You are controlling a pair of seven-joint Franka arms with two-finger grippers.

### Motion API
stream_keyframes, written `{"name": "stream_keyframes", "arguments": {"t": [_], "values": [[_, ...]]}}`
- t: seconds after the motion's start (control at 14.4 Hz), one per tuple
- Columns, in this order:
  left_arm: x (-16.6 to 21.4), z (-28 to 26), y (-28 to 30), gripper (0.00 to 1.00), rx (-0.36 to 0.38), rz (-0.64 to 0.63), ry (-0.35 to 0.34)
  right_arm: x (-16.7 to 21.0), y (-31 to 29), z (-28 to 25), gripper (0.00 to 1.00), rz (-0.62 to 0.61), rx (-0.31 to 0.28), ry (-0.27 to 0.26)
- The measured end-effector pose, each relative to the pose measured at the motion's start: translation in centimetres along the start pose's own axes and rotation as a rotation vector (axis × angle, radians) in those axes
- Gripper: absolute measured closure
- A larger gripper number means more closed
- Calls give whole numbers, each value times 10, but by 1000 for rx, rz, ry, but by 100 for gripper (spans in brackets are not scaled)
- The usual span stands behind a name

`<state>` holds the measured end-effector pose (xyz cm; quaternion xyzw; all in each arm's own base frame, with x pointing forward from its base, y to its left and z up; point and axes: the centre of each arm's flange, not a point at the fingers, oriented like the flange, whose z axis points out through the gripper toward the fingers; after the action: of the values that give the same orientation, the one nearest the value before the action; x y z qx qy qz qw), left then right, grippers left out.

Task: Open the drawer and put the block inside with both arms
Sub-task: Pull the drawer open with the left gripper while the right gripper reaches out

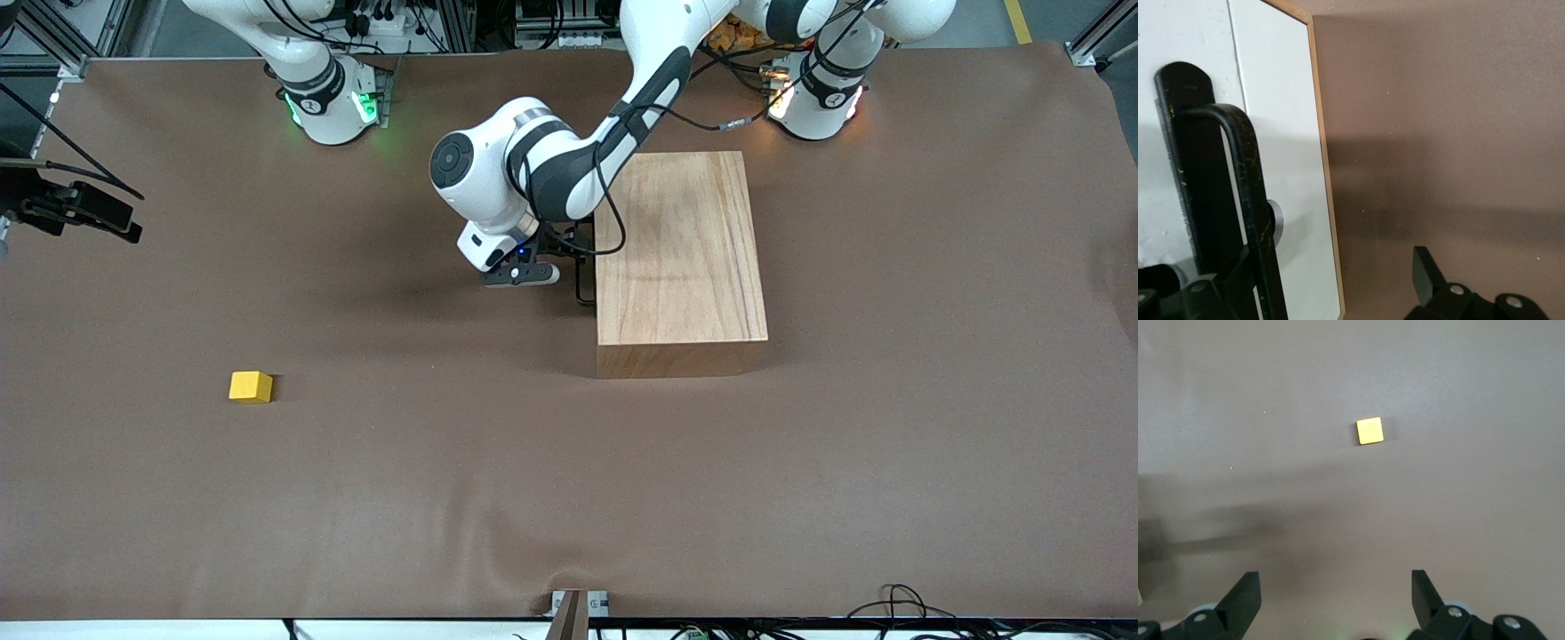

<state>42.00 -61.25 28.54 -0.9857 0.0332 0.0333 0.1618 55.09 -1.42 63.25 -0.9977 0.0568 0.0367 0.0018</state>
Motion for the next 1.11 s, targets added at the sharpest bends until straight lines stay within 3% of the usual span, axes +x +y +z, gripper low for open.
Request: {"name": "stream_keyframes", "arguments": {"t": [1.11], "values": [[-16,-14,30,0,-122,47,73,5,-1,8,0,0,-1,-15]]}}
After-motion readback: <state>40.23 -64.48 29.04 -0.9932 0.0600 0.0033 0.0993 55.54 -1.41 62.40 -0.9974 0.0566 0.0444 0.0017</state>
